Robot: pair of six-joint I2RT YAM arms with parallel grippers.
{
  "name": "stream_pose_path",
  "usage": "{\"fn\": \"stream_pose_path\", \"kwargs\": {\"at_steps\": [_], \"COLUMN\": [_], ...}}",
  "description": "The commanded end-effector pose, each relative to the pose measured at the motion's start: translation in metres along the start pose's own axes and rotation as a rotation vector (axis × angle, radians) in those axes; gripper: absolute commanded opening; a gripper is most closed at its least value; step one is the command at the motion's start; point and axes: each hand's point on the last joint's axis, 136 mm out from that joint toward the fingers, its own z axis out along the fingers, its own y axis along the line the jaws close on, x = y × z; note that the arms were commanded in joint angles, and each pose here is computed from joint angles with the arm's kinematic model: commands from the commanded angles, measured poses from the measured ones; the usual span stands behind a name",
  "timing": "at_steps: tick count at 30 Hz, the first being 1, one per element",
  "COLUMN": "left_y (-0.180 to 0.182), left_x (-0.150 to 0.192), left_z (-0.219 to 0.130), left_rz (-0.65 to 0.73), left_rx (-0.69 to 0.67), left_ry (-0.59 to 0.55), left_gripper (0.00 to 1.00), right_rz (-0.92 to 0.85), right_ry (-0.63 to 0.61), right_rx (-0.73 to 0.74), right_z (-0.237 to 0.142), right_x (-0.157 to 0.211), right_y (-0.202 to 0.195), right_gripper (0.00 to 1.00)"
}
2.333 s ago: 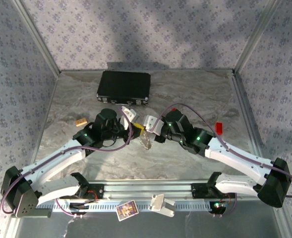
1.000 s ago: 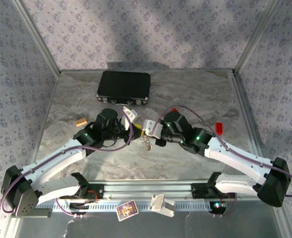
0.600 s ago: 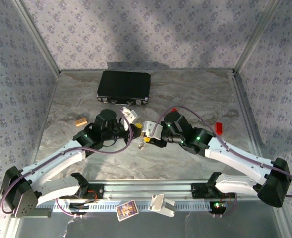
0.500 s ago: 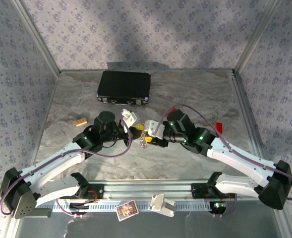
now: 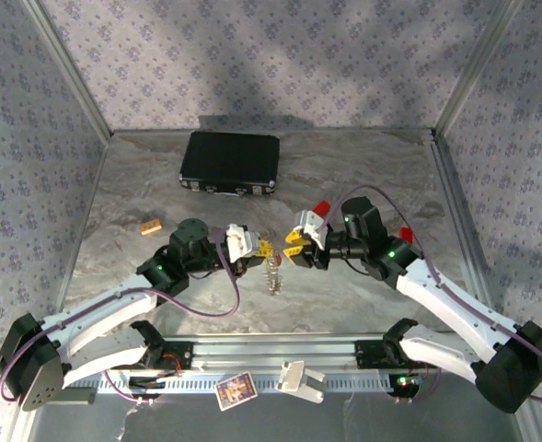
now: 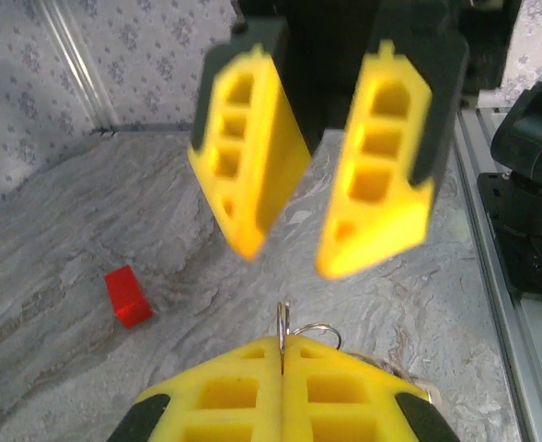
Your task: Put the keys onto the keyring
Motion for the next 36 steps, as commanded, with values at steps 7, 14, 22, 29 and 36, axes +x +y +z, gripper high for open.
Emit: {"fn": "stream_pose_path", "kwargs": {"at_steps": [7,14,22,29,36], "left_y": [-0.014,-0.014,-0.013,0.002,0.0], "left_x": [-0.025,-0.028,-0.029,-0.007,0.012], "left_z": [-0.002,0.0,0.002,0.006,0.01], "left_rz": [0.107,0.104,0.079,0.011,-0.017], "left_rx": [0.063,0.072,0.074,-0.004,0.021], "left_ry": [-0.1,-0.109,-0.119,0.006,0.111], "left_gripper": [0.0,0.0,0.0,0.2,0.11], "right_rz": [-0.086,-0.107,-0.117,-0.119,-0.134], "right_ry": [-0.067,-0.06,-0.076,0.032,0.118], "right_rx": [-0.03,-0.052,-0.079,-0.054,-0.064], "right_z": [0.008,0.01,0.012,0.009,0.011], "right_x": [-0.013,-0.01,-0.015,-0.001,0.006], "right_y": [0.006,0.011,0.016,0.01,0.012], "right_gripper": [0.22,0.19,0.0,0.0,0.0]}}
